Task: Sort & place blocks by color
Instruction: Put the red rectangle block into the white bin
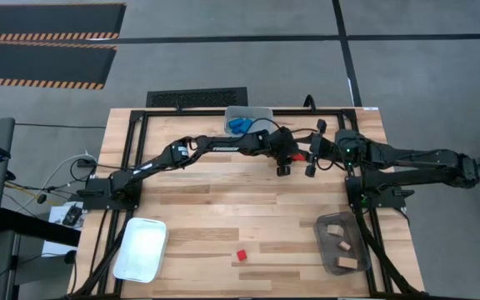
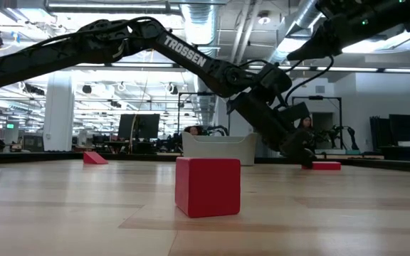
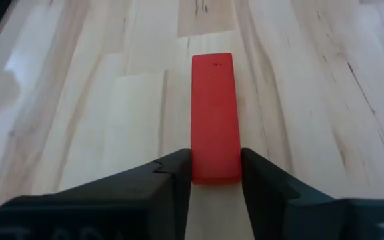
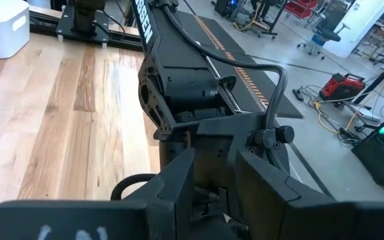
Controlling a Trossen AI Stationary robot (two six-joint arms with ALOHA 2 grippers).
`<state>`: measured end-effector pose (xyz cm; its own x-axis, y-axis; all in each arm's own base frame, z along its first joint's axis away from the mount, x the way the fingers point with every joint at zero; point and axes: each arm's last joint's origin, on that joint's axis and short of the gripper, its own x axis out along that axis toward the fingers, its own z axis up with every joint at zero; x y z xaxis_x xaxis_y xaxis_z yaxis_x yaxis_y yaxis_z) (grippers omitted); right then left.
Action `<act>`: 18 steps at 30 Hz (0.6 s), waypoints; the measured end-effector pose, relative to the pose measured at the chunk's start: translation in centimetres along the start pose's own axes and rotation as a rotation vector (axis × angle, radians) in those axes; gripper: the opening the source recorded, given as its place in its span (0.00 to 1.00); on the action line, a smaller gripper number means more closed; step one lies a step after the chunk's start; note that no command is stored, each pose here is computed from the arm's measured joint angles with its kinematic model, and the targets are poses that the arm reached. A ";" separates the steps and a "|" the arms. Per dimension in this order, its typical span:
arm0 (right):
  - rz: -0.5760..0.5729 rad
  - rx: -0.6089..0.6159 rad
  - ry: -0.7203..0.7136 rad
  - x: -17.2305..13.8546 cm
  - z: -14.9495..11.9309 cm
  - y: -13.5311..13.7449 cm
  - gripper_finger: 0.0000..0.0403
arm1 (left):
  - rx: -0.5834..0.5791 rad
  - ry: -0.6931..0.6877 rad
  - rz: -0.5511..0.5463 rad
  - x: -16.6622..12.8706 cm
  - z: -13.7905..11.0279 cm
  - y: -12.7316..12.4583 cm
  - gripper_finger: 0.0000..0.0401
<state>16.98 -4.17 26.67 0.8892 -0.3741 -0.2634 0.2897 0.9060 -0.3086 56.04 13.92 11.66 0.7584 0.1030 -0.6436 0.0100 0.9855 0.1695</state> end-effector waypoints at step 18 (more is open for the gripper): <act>-0.192 0.271 -0.032 -2.5 0.3 -1.1 0.33 | -0.009 0.109 0.000 -2.4 2.6 -2.8 0.19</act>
<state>14.54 -4.14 27.94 0.8188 -0.5404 -0.1940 0.5327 0.8410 -0.0942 55.92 10.61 14.67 0.6828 0.1171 -0.7211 0.0032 0.9866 0.1631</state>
